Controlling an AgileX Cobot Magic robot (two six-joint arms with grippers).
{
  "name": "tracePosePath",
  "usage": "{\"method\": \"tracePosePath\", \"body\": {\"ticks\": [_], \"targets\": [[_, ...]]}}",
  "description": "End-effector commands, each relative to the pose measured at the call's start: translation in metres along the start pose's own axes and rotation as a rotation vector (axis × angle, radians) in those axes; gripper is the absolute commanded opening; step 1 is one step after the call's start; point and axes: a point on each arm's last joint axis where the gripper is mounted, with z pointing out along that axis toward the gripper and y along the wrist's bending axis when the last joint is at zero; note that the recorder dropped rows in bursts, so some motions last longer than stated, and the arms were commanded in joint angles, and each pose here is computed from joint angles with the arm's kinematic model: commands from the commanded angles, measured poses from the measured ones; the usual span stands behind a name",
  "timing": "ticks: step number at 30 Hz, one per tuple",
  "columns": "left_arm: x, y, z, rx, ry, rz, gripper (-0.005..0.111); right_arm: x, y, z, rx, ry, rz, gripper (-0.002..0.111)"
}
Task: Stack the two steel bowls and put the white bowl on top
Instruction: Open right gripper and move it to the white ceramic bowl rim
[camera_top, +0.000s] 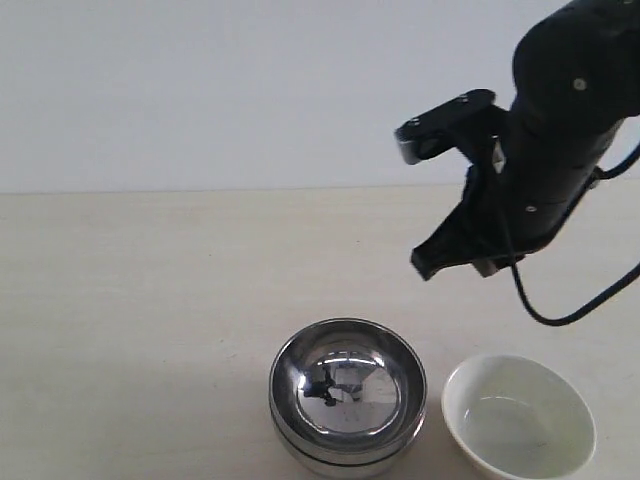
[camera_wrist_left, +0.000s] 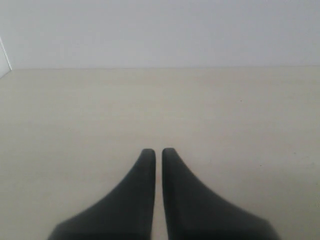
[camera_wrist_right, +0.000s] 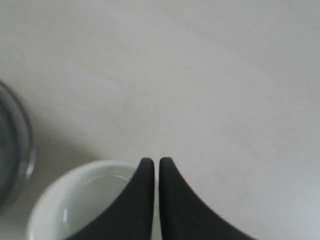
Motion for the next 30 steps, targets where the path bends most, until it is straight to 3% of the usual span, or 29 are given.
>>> {"method": "tracePosePath", "body": {"ticks": [1, 5, 8, 10, 13, 14, 30], "targets": [[0.001, 0.0, 0.0, -0.001, 0.002, -0.02, 0.004, 0.028, -0.049, 0.02, 0.059, 0.11, 0.119, 0.0], [0.001, 0.0, 0.0, -0.001, 0.002, -0.02, 0.004, 0.051, -0.069, 0.039, 0.048, 0.145, 0.186, 0.0], [0.001, 0.0, 0.0, -0.001, 0.002, -0.02, 0.004, 0.067, -0.074, 0.051, -0.096, 0.143, 0.25, 0.001], [0.001, 0.0, 0.0, -0.001, 0.002, -0.02, 0.004, 0.072, -0.071, 0.054, -0.165, 0.14, 0.271, 0.013], [0.001, 0.0, 0.0, -0.001, 0.002, -0.02, 0.004, 0.079, -0.069, 0.059, -0.165, 0.155, 0.262, 0.046], [0.001, 0.0, 0.0, -0.001, 0.002, -0.02, 0.004, 0.081, -0.068, 0.061, -0.164, 0.154, 0.262, 0.047], [0.001, 0.0, 0.0, -0.001, 0.002, -0.02, 0.004, 0.092, -0.054, 0.114, -0.249, 0.224, 0.299, 0.047]]}}
